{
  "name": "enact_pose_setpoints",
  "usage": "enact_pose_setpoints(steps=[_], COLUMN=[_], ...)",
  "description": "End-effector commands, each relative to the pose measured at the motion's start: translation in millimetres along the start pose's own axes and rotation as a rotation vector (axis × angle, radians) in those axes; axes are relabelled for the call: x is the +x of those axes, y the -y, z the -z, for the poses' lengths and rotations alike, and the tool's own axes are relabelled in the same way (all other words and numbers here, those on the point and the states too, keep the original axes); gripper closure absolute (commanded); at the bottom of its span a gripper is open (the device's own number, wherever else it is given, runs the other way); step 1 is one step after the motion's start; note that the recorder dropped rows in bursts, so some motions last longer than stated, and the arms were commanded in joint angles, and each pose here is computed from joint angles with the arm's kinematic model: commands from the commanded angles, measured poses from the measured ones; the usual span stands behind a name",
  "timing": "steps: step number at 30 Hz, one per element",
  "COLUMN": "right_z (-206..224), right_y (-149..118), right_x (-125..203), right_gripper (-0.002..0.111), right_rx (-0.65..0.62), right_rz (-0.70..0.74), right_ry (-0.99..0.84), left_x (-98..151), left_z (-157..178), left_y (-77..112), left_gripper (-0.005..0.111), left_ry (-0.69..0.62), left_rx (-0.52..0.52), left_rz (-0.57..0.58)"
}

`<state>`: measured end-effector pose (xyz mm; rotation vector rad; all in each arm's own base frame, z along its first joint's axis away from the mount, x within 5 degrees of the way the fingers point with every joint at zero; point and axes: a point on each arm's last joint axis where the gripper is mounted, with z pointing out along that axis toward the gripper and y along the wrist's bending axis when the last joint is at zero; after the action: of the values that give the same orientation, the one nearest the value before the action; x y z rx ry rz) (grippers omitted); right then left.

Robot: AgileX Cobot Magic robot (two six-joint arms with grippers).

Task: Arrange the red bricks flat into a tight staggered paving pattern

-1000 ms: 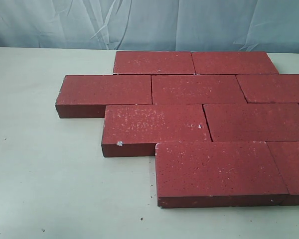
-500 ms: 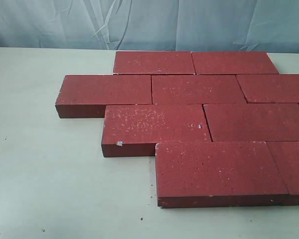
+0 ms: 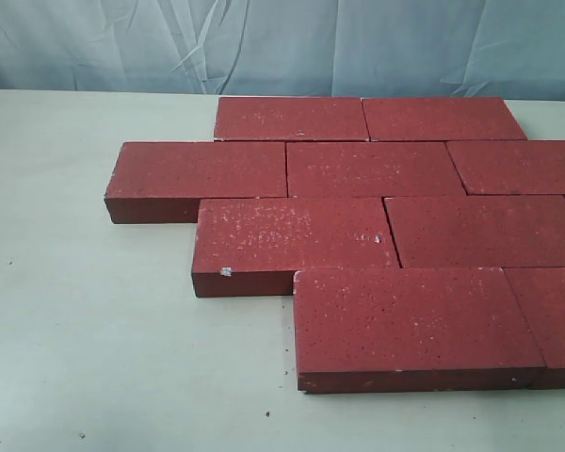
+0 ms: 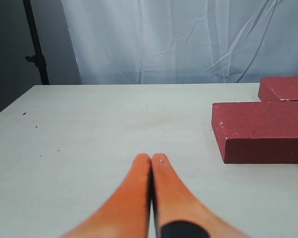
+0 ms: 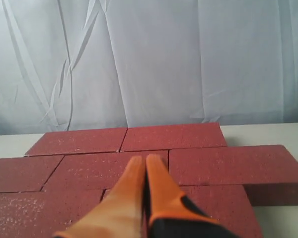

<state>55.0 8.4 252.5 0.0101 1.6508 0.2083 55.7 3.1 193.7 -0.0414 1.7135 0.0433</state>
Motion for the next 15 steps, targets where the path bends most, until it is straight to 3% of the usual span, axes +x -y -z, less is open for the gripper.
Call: enact_pose_setpoints(steps=[1, 9, 15], right_z=[-1.6, -4.3, -3.8], right_y=[3.1, 9.9, 10.4], right_x=[21.3, 61.2, 65.9], right_gripper=[0.109, 0.109, 0.109], right_rx=[0.005, 0.022, 0.026], right_rz=[0.002, 0.037, 0.043], right_ry=[-0.038, -0.087, -0.139], left_x=[0.9, 0.9, 0.9], left_z=[0.1, 0.1, 0.1], left_y=[0.0, 0.0, 0.0], left_gripper=[0.106, 0.106, 0.106], left_ry=[0.005, 0.005, 0.005], left_rx=[0.0, 0.0, 0.0], left_rz=[0.003, 0.003, 0.003])
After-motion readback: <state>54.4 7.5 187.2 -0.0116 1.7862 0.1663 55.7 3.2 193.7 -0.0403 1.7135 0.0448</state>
